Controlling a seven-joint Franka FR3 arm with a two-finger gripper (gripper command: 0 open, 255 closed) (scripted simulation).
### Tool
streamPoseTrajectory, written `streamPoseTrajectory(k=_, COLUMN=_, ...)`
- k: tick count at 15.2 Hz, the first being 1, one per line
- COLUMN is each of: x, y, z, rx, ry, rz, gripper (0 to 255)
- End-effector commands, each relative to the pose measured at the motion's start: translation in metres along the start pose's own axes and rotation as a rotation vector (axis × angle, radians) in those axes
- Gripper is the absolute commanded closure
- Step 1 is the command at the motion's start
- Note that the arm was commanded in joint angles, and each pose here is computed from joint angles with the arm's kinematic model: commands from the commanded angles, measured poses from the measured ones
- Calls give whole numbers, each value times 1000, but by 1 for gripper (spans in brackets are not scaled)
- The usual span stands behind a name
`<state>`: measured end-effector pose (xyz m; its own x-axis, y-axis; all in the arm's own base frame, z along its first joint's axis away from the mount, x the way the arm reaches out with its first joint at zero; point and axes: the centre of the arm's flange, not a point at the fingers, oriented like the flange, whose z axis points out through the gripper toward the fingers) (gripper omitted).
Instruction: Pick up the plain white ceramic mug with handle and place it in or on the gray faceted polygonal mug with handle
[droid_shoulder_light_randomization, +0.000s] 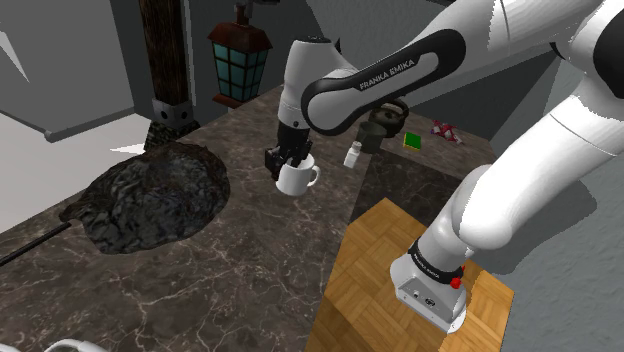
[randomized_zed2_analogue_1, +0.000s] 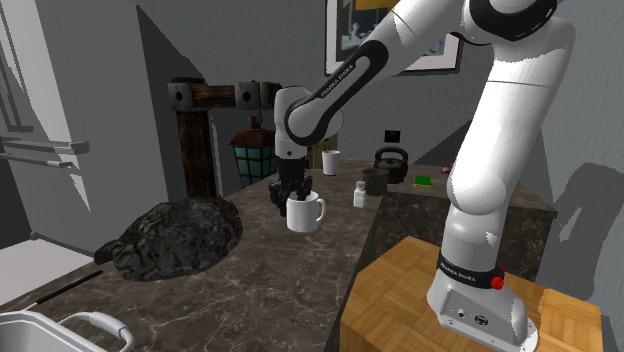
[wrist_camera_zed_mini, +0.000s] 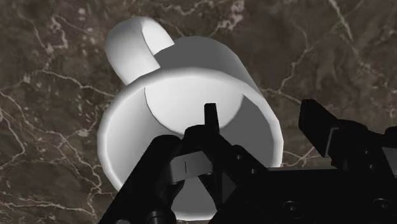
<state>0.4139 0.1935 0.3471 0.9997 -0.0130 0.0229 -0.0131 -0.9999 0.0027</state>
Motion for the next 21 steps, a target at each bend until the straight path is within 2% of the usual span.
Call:
streamPoseTrajectory(k=1, x=0, y=0, z=0, rx=0, ry=0, rz=0, gripper=255)
streamPoseTrajectory(k=9, x=0, y=0, z=0, rx=0, ry=0, rz=0, gripper=255)
streamPoseTrajectory(k=21, x=1, y=0, z=-63, rx=0, ry=0, rz=0, gripper=255)
